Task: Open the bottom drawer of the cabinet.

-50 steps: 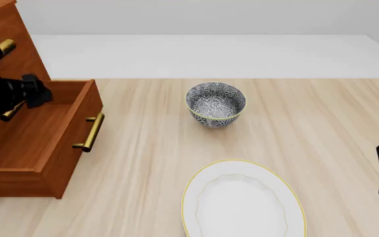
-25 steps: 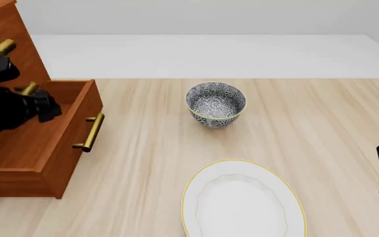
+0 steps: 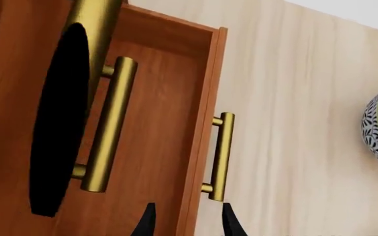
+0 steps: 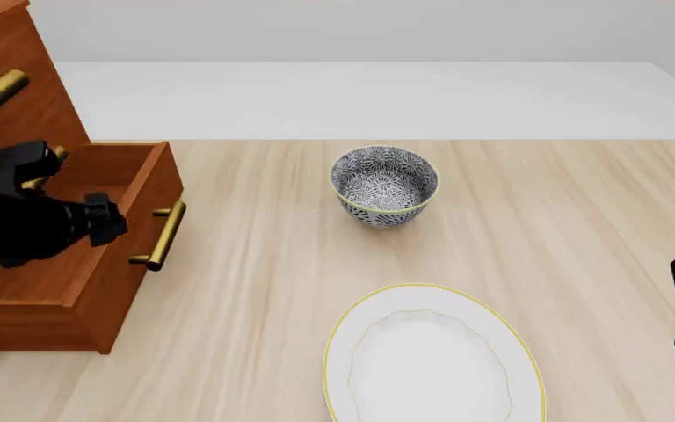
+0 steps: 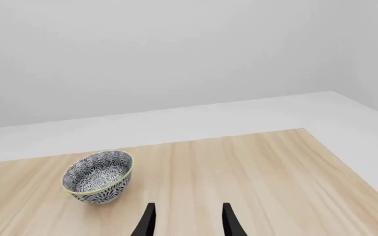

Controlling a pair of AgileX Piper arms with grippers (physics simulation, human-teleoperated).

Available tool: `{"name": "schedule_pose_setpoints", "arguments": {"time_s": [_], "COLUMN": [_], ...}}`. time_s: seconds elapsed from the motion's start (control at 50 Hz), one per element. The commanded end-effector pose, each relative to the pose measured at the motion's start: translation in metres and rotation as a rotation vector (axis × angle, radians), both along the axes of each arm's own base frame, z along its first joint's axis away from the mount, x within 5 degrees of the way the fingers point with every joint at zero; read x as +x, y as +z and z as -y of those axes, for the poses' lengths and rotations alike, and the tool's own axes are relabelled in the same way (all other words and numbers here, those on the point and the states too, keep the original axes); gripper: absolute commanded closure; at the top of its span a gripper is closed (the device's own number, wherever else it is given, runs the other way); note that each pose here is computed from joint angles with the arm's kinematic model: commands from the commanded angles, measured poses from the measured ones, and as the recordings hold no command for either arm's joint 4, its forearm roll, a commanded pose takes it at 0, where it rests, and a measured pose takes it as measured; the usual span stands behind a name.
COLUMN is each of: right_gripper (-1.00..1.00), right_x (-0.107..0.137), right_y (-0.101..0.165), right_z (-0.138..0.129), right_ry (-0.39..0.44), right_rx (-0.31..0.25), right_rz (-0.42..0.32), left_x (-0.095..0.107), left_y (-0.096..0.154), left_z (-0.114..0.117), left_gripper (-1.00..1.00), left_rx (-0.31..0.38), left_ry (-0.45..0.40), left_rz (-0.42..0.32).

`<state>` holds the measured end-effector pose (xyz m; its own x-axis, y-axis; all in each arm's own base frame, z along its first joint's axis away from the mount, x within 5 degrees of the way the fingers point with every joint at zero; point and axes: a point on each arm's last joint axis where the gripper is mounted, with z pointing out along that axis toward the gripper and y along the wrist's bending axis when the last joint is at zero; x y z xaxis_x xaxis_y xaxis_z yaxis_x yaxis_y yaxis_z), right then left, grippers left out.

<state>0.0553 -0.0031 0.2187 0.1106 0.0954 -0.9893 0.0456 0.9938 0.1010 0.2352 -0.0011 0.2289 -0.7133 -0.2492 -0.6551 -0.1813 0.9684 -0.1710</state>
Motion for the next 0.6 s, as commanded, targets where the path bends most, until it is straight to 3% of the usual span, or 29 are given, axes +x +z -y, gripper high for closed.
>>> {"name": "schedule_pose_setpoints", "arguments": {"time_s": [0.02, 0.6], "right_gripper": [-1.00, -1.00], "right_x": [0.000, 0.000], "right_y": [-0.001, 0.000], "right_z": [0.000, 0.000], "right_ry": [-0.001, -0.002], "right_rx": [0.000, 0.002], "right_rz": [0.000, 0.000], "left_x": [-0.002, -0.003], "left_y": [-0.015, -0.039], "left_z": [0.003, 0.008], "left_gripper": [-1.00, -1.00], "left_rx": [-0.012, -0.027], "left_ry": [0.001, -0.003], "left_rz": [-0.021, -0.058]}}
